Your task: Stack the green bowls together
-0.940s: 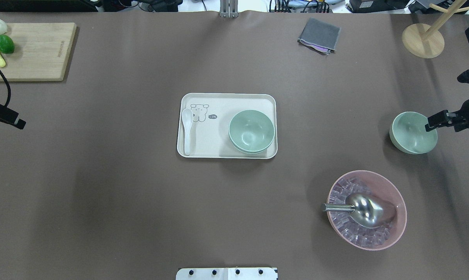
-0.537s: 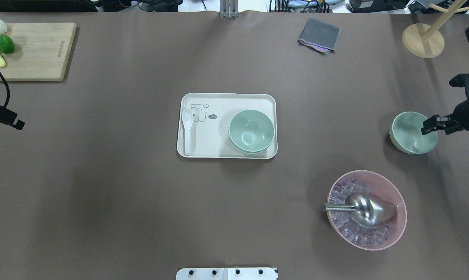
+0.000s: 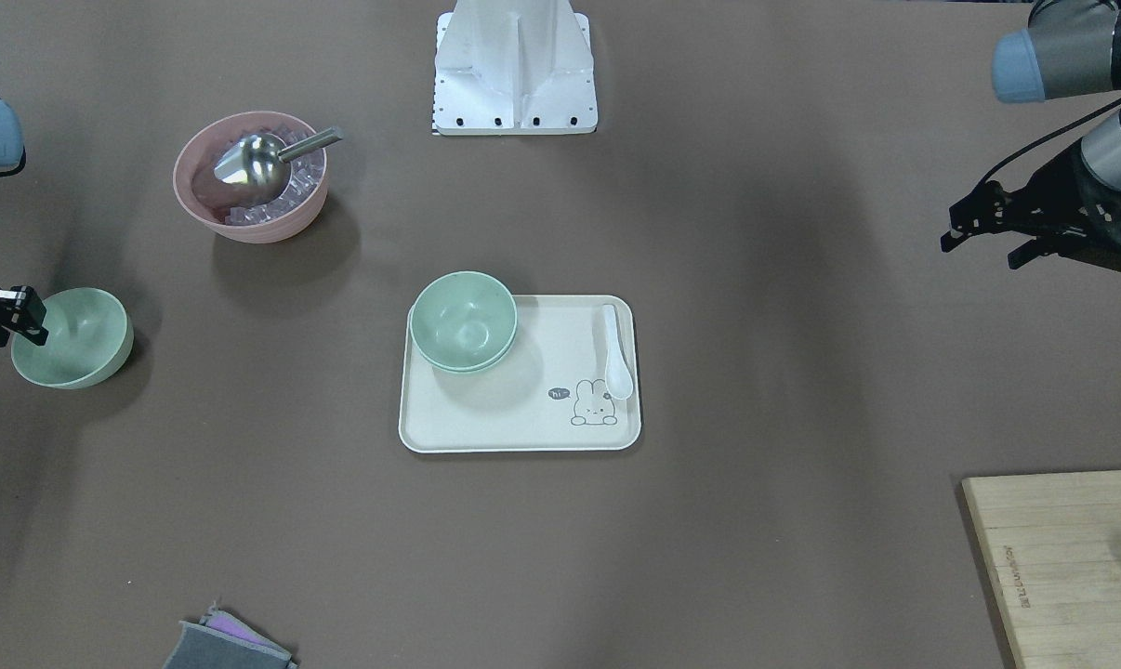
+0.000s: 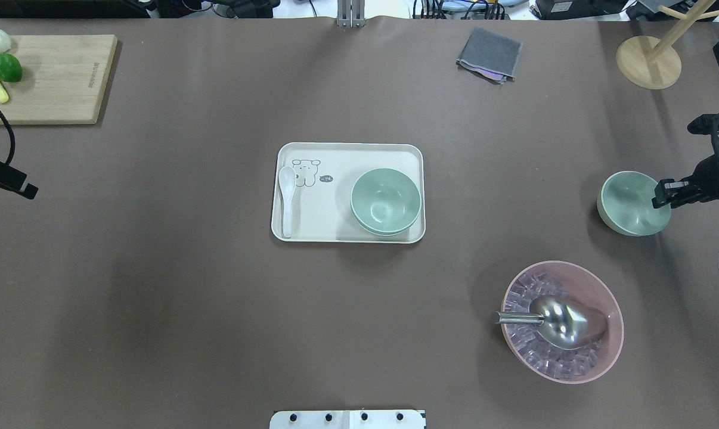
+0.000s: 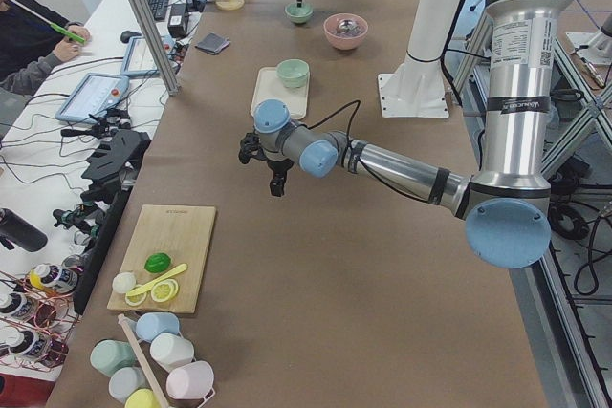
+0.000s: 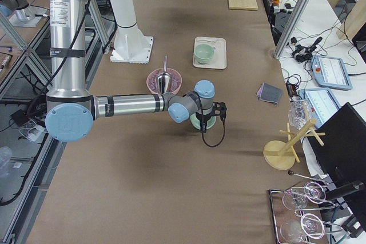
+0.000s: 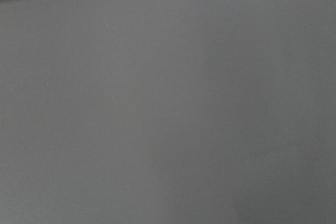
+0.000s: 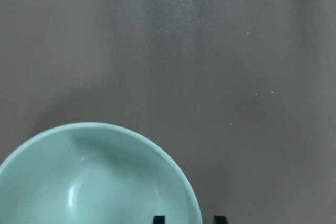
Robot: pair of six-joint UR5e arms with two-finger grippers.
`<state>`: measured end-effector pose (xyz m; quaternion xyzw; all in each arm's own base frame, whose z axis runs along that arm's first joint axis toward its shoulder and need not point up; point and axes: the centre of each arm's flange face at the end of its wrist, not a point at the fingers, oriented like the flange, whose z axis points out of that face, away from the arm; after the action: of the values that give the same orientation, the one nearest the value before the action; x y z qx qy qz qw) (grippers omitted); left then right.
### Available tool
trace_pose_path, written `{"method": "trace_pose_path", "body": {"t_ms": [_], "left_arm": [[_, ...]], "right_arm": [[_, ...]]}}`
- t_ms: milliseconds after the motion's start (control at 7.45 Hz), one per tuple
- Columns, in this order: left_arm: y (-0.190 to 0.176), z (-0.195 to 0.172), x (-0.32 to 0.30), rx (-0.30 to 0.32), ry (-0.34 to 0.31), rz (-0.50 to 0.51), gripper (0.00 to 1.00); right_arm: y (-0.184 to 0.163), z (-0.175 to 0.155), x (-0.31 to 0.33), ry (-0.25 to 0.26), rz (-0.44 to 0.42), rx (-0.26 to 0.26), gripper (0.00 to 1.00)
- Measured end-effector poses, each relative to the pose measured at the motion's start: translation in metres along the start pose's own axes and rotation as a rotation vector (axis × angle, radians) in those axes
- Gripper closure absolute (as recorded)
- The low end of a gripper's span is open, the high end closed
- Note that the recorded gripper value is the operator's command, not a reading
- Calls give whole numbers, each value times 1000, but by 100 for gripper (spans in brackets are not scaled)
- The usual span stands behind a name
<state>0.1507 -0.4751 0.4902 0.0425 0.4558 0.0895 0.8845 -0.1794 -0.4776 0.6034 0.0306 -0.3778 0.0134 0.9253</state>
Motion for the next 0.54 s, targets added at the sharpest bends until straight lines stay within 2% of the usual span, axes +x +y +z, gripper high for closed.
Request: {"method": "trace_pose_path", "body": {"t_ms": [134,403,537], "left_arm": [[0,0,0,0,0,0,2],[0,0,0,0,0,-1,2],[0,0,0,-1,0,-1,2]], "right_arm": [[1,0,1,1,3,-1,65],[2,0,2,1,4,-2,100],[2,0,1,1,4,-2,100]]}}
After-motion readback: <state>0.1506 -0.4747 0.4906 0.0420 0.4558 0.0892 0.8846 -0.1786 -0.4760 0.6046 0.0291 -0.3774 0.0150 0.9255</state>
